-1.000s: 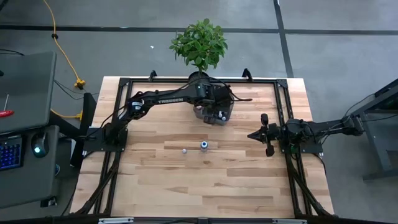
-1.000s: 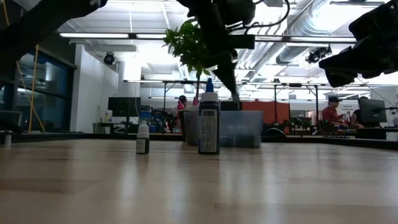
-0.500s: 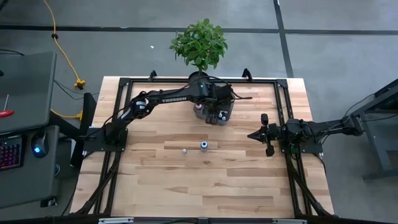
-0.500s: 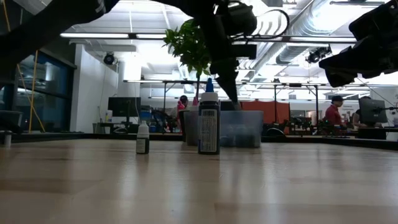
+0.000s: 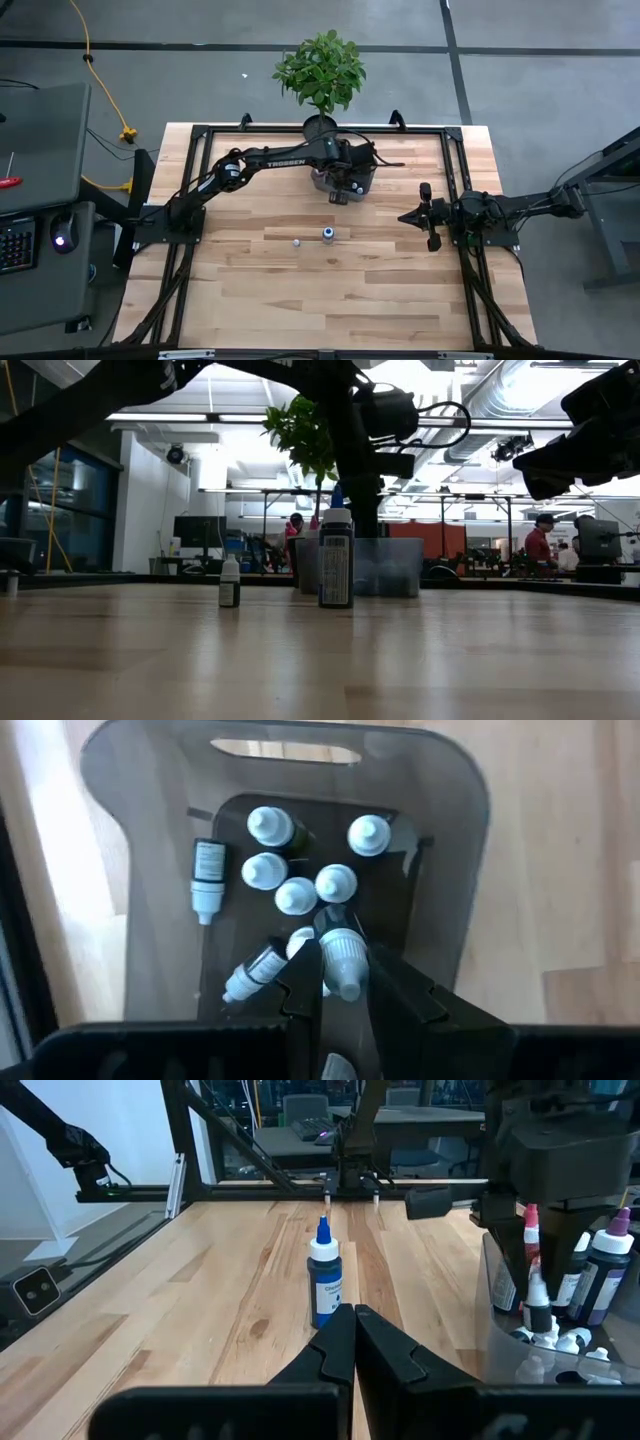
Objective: Pick & Place food coloring
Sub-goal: Put the small black food coloring bottle into the black bin
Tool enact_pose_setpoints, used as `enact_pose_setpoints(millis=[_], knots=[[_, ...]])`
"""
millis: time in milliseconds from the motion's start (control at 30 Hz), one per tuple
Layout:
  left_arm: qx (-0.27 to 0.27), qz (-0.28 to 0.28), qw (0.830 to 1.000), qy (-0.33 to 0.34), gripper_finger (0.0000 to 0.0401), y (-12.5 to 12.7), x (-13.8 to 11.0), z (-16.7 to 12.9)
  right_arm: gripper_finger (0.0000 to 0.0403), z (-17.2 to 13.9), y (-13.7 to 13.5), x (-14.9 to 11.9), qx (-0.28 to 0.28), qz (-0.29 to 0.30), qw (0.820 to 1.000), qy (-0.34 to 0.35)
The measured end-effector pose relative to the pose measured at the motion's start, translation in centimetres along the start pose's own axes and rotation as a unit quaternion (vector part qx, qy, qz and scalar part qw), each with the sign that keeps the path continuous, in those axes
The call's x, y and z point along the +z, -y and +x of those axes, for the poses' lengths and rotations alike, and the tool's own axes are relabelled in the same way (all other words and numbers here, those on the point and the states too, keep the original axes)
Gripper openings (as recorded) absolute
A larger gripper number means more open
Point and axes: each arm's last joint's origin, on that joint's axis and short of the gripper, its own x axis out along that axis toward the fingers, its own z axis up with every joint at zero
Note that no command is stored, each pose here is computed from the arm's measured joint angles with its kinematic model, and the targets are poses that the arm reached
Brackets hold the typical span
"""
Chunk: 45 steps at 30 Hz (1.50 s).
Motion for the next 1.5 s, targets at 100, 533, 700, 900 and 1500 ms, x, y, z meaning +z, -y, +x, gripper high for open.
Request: enact_pose_setpoints(millis=[100,533,700,900,1500], knots=[[-0.008,0.002,1.0,0.002,0.0053,0.0,0.0,0.0,0.0002,0.0,0.0,0.0,0.0,0.0,1.0,0.0],[-0.026,0.009,1.0,0.015,0.0058,0.2,0.2,0.8,0.0003,0.0,0.0,0.0,0.0,0.0,1.0,0.0],[-0.032,0.011,0.999,-0.003,0.0062,0.5,0.0,2.1,0.0002,0.0,0.0,0.0,0.0,0.0,1.0,0.0],[-0.027,0.011,1.0,-0.008,0.0063,0.8,0.1,2.5,0.0003,0.0,0.0,0.0,0.0,0.0,1.0,0.0],[-0.035,0.003,0.999,-0.003,0.0079,0.7,0.1,2.5,0.0002,0.0,0.0,0.0,0.0,0.0,1.0,0.0]])
